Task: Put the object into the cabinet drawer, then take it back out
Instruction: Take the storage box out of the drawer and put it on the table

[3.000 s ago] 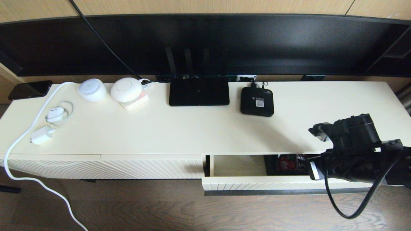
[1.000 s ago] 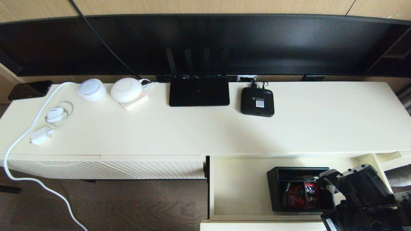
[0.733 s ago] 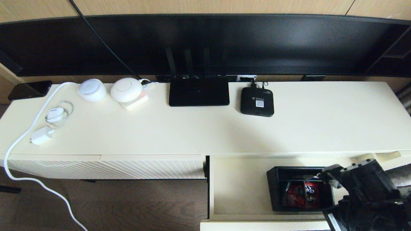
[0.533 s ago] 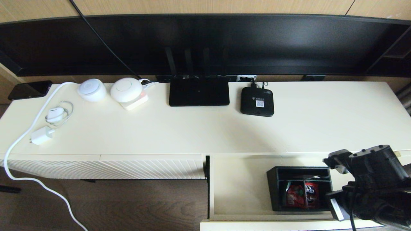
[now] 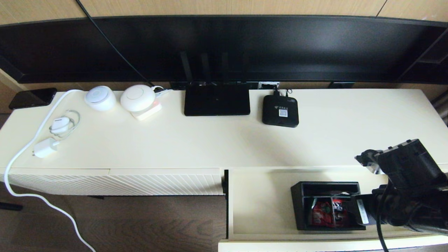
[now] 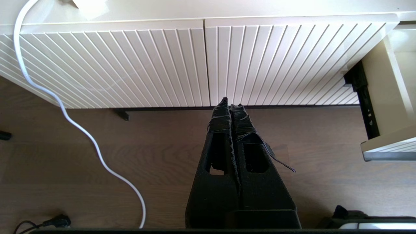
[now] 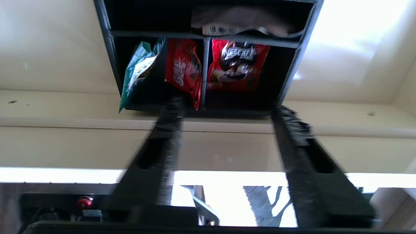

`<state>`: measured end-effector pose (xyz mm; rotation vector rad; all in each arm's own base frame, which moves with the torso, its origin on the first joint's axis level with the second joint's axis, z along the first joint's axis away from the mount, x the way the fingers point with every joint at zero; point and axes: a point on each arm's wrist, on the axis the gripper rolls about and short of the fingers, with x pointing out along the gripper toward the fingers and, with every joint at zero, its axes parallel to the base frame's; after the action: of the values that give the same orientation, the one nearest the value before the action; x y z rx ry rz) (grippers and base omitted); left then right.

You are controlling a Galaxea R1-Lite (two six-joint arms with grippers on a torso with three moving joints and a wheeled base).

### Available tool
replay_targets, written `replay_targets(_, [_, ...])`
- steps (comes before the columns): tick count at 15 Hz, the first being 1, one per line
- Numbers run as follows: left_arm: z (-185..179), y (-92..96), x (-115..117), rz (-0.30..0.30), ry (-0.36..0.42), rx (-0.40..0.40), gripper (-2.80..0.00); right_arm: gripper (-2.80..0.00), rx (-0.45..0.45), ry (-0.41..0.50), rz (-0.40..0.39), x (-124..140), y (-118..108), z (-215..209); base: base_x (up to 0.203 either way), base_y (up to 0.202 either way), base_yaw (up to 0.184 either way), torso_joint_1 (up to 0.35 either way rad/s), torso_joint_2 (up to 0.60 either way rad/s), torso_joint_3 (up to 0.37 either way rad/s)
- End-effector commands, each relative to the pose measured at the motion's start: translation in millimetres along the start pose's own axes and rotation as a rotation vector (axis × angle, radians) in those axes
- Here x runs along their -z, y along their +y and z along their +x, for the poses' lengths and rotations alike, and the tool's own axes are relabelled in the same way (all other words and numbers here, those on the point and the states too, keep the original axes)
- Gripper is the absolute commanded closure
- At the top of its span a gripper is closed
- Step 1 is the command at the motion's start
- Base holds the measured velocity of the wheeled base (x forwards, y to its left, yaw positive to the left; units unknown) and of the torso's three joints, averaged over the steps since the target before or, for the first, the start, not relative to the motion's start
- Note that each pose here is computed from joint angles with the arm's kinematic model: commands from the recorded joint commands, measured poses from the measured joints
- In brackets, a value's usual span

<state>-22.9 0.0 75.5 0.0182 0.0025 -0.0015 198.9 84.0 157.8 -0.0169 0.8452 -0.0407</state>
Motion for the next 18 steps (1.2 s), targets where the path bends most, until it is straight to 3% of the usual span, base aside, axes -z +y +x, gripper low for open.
replay_targets(1, [0,0.0,0,0.000,0.002,0.000,0.00,-2.80,0.010,0.037,0.011,1,4,10,0.000,0.000,0.000,0.000,0.00,0.000])
replay_targets(4, [0,0.0,0,0.000,0.002,0.000,0.00,-2.80,-0.029,0.104,0.082,3,6,22,0.000,0.000,0.000,0.000,0.00,0.000])
replay_targets(12, [0,0.0,0,0.000,0.001,0.000,0.00,-2.80,-0.011,0.171,0.085,2,12,48,0.000,0.000,0.000,0.000,0.00,0.000])
replay_targets(18, [0,0.0,0,0.000,0.002,0.000,0.00,-2.80,-0.009,0.186,0.134,-1,0,52,0.000,0.000,0.000,0.000,0.00,0.000])
